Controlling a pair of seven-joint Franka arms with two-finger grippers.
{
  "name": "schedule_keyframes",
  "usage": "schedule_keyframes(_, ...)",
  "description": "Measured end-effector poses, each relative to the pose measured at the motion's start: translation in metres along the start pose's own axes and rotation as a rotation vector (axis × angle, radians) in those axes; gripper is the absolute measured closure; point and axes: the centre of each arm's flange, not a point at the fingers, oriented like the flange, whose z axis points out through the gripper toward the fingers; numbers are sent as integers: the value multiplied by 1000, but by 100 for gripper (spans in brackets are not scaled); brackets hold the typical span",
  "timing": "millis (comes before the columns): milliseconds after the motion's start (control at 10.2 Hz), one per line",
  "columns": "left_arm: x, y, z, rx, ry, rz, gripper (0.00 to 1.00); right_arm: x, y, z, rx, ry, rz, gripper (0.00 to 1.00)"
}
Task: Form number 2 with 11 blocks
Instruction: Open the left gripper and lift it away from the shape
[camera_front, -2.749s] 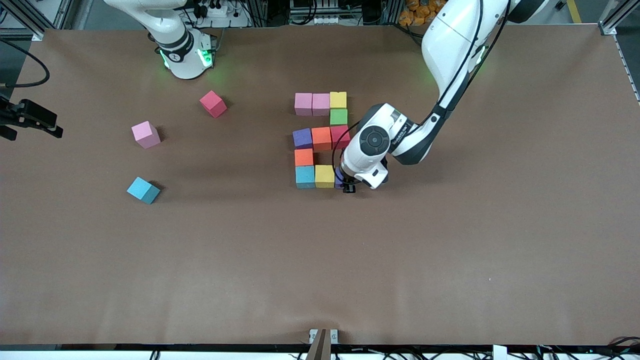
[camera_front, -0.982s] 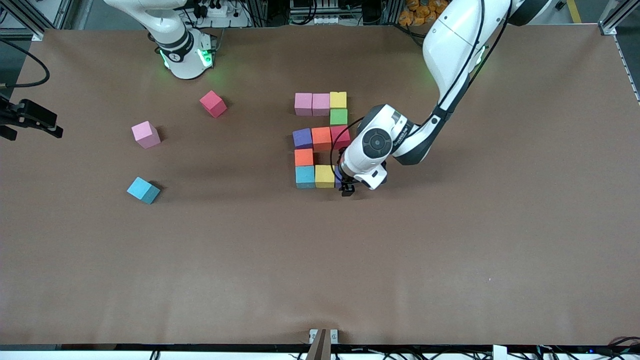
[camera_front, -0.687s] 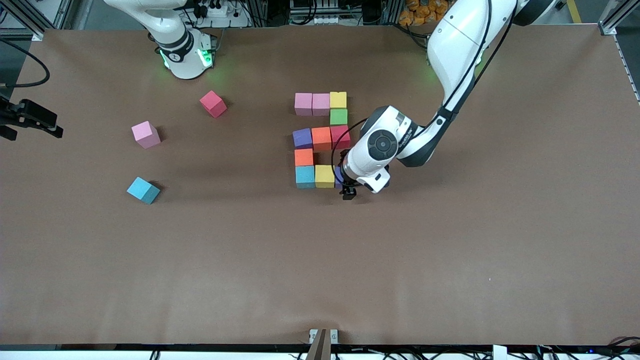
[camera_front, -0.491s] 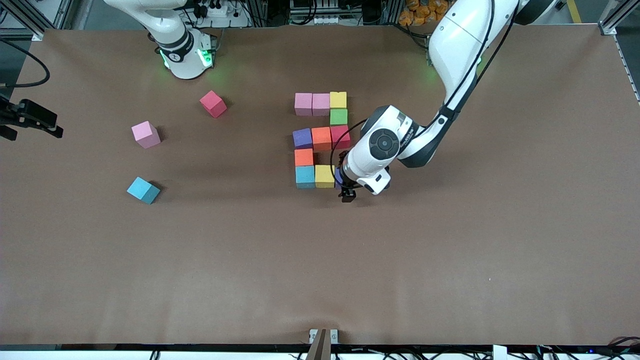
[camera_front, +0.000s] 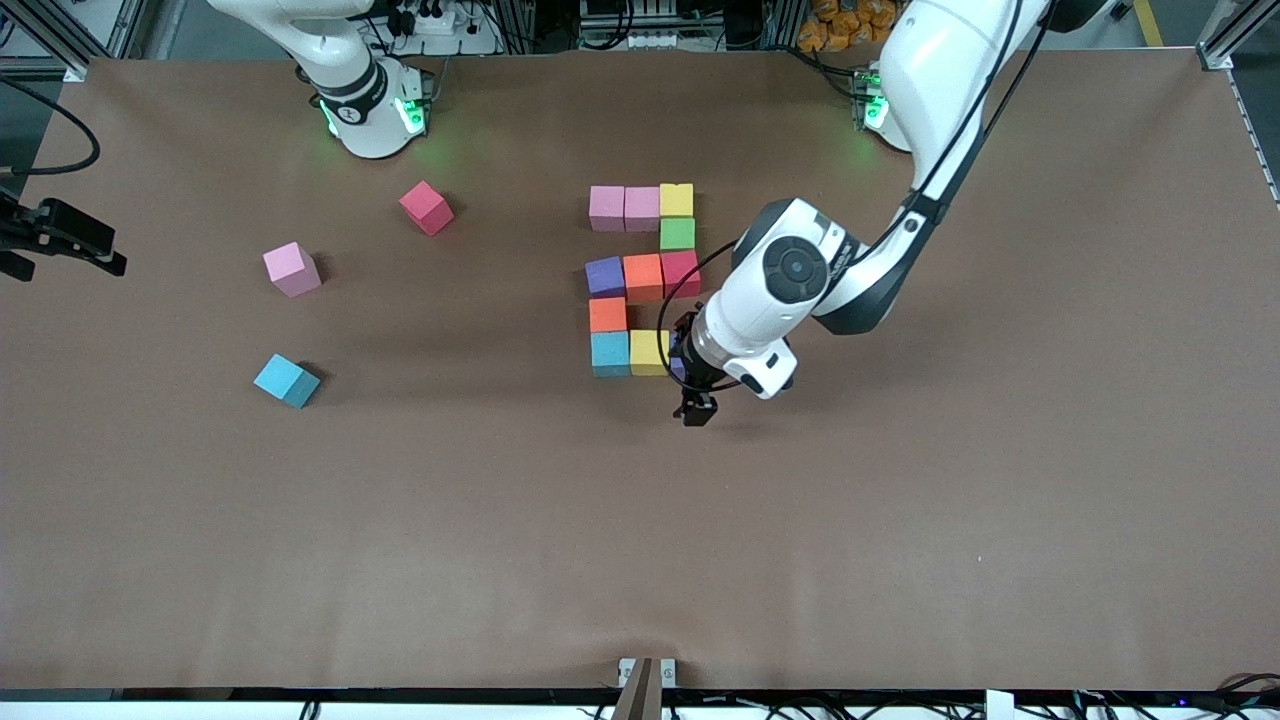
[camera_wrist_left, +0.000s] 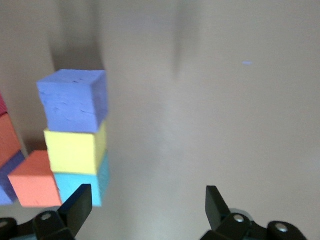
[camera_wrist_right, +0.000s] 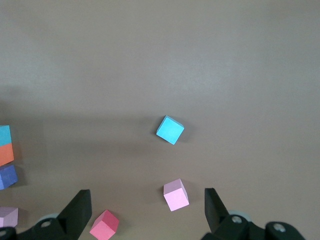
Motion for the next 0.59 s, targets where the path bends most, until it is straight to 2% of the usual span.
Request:
schedule_keyframes(295, 11, 35, -63, -103, 6, 170, 0, -1, 1, 0, 1, -5, 1, 0)
schedule_keyframes(589, 46, 64, -95, -158, 66, 405, 0, -1, -3, 0, 1, -5, -5, 0)
